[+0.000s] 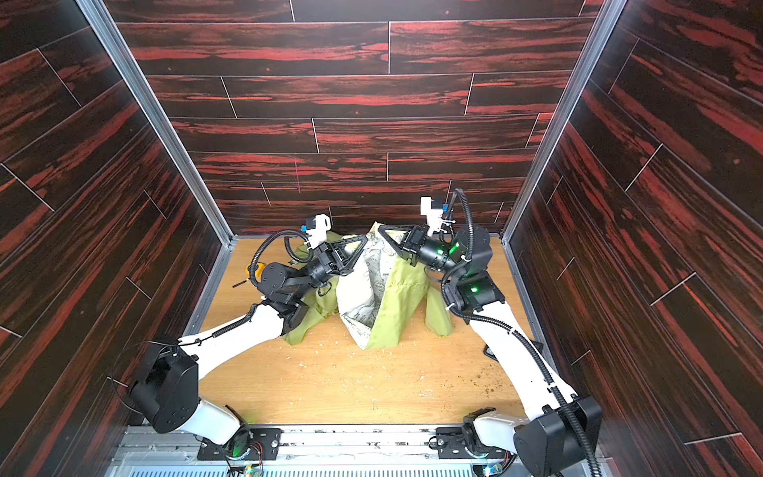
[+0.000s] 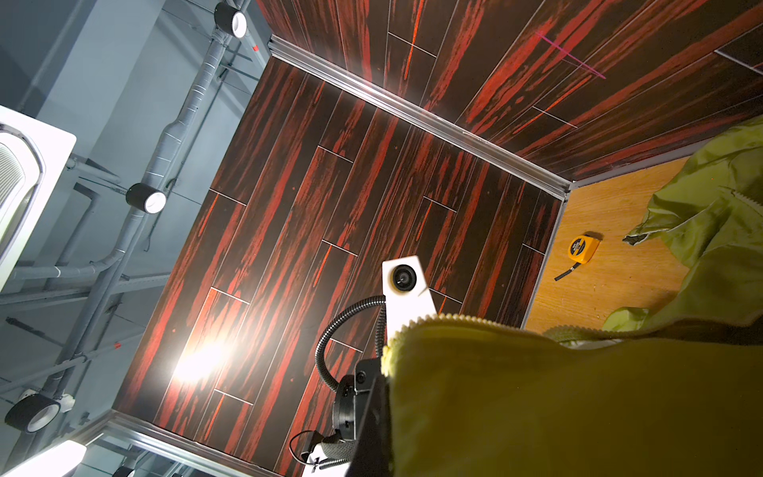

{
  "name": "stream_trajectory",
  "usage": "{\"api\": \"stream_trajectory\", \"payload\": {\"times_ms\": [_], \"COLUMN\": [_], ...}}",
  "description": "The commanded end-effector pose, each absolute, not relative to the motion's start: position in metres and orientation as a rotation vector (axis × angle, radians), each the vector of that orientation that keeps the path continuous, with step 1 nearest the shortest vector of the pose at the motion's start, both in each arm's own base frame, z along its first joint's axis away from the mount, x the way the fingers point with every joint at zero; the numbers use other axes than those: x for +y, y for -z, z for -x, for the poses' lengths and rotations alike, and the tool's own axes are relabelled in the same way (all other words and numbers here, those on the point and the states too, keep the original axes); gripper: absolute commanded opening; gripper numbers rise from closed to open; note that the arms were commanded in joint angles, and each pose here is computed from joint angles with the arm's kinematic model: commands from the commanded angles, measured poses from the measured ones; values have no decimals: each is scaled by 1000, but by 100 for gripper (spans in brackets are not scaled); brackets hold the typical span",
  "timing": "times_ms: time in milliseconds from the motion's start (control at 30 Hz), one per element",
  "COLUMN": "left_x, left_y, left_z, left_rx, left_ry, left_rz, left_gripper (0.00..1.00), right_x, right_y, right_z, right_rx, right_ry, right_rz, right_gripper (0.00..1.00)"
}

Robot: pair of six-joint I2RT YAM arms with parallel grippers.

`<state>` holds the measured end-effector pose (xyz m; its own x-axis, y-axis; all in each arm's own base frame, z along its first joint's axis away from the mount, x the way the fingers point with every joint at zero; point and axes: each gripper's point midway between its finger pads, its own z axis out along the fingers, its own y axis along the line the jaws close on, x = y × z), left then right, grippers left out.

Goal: Zip up the jacket

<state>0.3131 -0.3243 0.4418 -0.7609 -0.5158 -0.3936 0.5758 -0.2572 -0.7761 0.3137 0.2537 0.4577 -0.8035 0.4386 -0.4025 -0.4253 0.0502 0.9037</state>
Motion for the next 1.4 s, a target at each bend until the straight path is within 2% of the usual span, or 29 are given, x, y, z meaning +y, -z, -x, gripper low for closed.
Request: {"api": "stream_trajectory", "payload": {"times_ms": [0,1367], "left_x": [-316,-315], "left_y": [-477,-474], "left_z": [-295,-296], "left_rx": [1181,1191], "left_ry": [2084,2087], "left_rz": [-169,-154], "left_gripper": [0,0], "right_x": [254,263], "right_y": [-476,-464], "right_z": [-309,-310], "right_rx": [1657,1686], "right_ry": [-1834,-1882], "right_rz": [38,41], "right_gripper": [0,0]}}
